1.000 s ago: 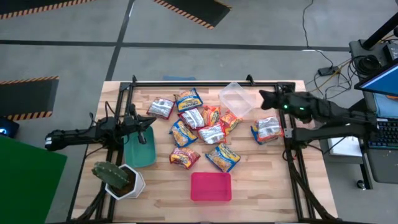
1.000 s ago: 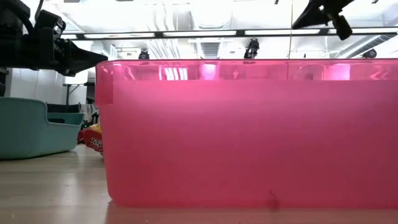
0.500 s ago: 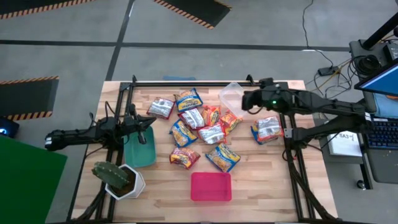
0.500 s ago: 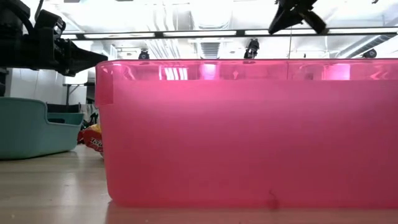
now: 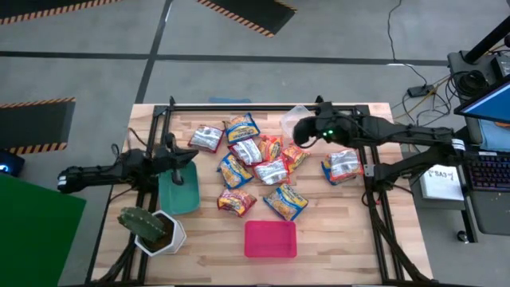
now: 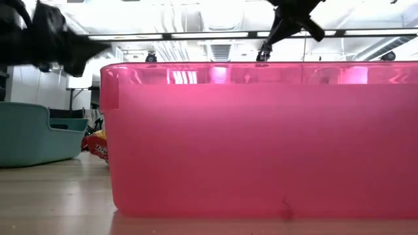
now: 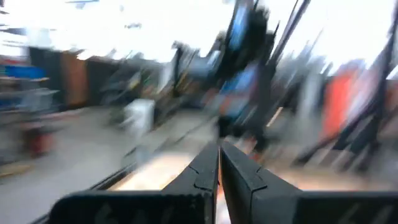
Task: Sort Maruchan noodles
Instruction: Put the bottom left orange noodle pack into the transparent bin
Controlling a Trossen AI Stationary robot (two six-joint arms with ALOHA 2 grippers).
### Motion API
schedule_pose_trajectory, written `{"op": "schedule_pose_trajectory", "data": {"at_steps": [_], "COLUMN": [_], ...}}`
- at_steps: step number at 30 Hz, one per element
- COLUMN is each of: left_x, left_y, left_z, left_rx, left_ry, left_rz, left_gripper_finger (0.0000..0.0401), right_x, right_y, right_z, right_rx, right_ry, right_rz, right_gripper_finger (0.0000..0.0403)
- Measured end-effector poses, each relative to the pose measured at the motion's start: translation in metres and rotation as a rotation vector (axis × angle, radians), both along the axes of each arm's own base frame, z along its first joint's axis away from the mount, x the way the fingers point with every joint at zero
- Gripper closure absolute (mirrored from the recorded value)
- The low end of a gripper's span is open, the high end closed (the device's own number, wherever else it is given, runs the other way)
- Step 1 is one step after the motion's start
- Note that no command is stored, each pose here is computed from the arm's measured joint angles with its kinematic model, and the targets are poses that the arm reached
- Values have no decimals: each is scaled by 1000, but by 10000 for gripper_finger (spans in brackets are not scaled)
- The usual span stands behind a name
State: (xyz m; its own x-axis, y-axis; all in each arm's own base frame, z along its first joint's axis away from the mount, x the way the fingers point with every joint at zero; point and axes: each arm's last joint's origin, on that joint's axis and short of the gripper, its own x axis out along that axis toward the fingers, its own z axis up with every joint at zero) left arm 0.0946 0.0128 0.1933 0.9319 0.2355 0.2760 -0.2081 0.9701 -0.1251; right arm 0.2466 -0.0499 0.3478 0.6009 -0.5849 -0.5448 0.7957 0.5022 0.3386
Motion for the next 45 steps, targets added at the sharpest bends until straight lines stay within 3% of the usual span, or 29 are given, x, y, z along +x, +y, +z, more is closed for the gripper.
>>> {"op": "schedule_pose_trajectory", "data": {"at_steps": [4, 8, 14, 17, 22, 29, 33, 37, 41, 45], "left_x": [-11, -19, -24, -18, 13, 92, 137, 178, 215, 242], "left_y": [0, 3, 5, 6, 10, 15, 19, 25, 35, 47], "left_z": [23, 34, 60, 82, 122, 147, 146, 141, 123, 88], "left_rx": [-198, -323, -399, -404, -410, -392, -374, -310, -251, -257], "left_ry": [-323, -512, -576, -538, -342, 220, 556, 779, 917, 1030], "left_rz": [-64, -19, 43, 83, 155, 183, 128, 65, -28, -96], "left_gripper_finger": [401, 401, 401, 401, 401, 401, 401, 401, 401, 401], "right_x": [11, 17, 17, 15, 11, 5, -2, -7, -10, -10], "right_y": [-2, -2, -3, -5, -18, -35, -32, -24, -15, -6], "right_z": [-6, -11, -9, -7, -6, -11, -21, -40, -69, -105], "right_rx": [11, 29, 27, 67, 186, 370, 458, 515, 576, 661], "right_ry": [-11, -2, -25, -68, -121, -134, -35, 76, 129, 119], "right_rz": [-10, 10, 7, -35, -35, 9, 27, 37, 34, 46], "right_gripper_finger": [394, 394, 394, 394, 394, 394, 394, 394, 394, 394]}}
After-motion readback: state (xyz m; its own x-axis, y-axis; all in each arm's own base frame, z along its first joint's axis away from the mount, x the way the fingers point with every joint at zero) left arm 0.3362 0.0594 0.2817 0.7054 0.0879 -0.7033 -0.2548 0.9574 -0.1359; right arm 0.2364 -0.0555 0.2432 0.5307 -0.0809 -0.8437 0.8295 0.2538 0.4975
